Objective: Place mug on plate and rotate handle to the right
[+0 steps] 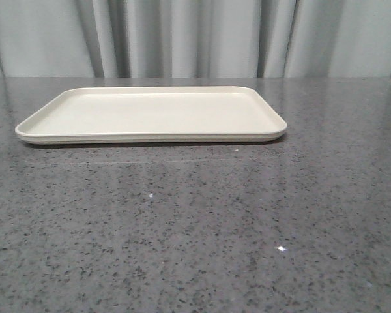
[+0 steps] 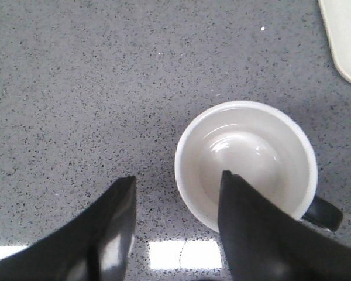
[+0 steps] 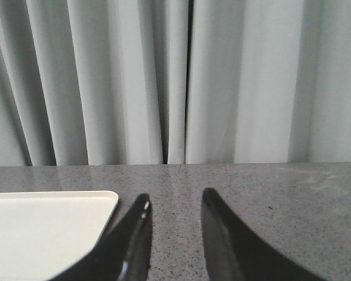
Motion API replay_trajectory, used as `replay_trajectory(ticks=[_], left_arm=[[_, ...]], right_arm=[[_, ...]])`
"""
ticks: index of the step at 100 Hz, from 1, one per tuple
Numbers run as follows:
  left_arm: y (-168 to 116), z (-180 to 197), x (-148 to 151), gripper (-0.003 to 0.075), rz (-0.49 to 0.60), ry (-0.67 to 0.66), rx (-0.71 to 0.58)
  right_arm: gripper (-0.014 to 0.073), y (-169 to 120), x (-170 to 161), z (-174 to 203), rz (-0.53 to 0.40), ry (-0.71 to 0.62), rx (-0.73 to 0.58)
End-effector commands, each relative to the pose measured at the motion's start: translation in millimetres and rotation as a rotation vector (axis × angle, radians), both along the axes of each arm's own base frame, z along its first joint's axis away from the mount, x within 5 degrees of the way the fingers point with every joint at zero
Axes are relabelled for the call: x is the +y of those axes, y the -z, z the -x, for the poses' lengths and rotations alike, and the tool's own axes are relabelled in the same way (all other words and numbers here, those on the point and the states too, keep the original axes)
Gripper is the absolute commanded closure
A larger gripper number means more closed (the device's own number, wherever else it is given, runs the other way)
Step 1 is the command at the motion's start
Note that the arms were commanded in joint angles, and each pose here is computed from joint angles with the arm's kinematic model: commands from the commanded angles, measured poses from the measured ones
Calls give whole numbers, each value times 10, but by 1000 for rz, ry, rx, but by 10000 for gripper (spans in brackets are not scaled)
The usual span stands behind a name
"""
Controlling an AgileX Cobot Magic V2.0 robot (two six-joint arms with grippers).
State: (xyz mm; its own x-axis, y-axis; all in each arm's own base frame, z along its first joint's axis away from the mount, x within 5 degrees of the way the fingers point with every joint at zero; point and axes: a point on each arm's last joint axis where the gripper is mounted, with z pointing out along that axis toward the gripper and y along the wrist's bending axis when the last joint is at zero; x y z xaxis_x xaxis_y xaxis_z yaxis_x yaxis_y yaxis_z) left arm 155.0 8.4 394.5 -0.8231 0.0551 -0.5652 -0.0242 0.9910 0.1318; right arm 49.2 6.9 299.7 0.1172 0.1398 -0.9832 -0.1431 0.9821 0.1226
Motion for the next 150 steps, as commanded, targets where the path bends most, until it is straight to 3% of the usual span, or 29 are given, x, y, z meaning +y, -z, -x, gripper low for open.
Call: replay_trajectory(ticks=[1, 53, 150], left_arm=[[-81, -59, 19, 384, -15, -14, -43], [215, -358, 9, 384, -20, -5, 60], [576, -525, 5, 386, -29, 8, 130]], right_arm=[[356, -165, -11, 11, 2, 15, -91], [356, -153, -9, 9, 3, 14, -77], [357, -173, -12, 13, 0, 16, -99]])
